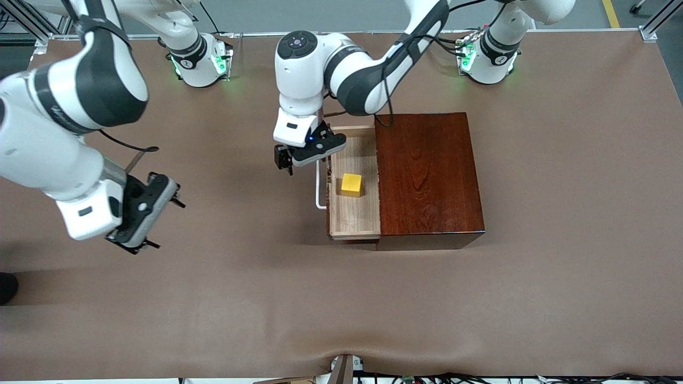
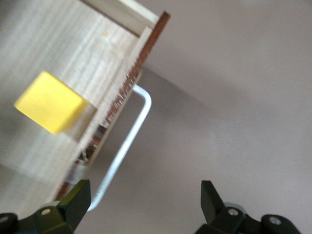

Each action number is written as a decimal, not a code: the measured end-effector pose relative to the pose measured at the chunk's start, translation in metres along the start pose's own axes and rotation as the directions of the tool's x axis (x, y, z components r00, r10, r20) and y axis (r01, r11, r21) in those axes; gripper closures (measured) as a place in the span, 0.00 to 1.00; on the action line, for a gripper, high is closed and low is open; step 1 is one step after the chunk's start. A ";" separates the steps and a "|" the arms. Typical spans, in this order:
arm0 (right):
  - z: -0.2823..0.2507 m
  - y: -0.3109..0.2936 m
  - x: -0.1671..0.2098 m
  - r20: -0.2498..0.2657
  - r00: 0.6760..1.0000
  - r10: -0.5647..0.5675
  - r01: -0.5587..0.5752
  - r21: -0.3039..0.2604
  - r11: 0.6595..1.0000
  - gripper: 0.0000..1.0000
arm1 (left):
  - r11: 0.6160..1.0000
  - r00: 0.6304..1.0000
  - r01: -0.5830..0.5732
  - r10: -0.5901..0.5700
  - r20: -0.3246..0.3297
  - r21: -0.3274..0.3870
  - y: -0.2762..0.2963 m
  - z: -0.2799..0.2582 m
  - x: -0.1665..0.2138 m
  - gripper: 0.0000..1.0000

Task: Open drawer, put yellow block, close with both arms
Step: 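Withdraw the right gripper while the left gripper moves to the drawer front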

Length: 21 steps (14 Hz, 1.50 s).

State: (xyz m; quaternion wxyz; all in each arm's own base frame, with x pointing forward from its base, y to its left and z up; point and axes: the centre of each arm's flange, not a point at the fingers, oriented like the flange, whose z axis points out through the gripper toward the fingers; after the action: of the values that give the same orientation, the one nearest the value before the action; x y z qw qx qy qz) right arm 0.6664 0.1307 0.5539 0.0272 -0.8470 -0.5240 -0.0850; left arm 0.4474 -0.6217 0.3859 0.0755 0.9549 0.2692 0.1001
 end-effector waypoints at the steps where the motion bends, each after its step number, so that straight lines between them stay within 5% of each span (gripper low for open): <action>1: -0.013 0.001 -0.011 0.005 1.000 0.021 -0.021 -0.003 1.000 0.00 | 1.000 1.000 0.028 -0.028 -0.005 -0.005 0.001 0.009 -0.007 0.00; 6: -0.067 -0.027 -0.075 0.041 0.975 0.217 -0.217 -0.008 0.976 0.00 | 0.986 0.985 0.167 -0.167 -0.030 -0.006 0.002 0.043 -0.038 0.00; 12: -0.096 -0.054 -0.133 0.118 0.866 0.487 -0.492 0.018 0.871 0.00 | 0.952 0.957 0.288 -0.282 -0.067 0.104 -0.012 0.053 -0.051 0.00; 17: -0.104 -0.052 -0.163 0.162 0.710 0.686 -0.695 0.003 0.719 0.00 | 0.944 0.954 0.300 -0.293 -0.069 0.139 -0.016 0.057 -0.054 0.00; 21: -0.111 -0.054 -0.169 0.165 0.592 0.789 -0.791 -0.070 0.608 0.00 | 0.935 0.953 0.303 -0.293 -0.080 0.183 -0.022 0.062 -0.055 0.00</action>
State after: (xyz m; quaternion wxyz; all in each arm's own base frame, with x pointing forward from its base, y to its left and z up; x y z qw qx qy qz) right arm 0.5321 -0.0094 0.6319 0.0192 -0.9951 -0.0953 0.0152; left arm 0.4055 -0.6379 0.3128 -0.0103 0.9030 0.4210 0.0855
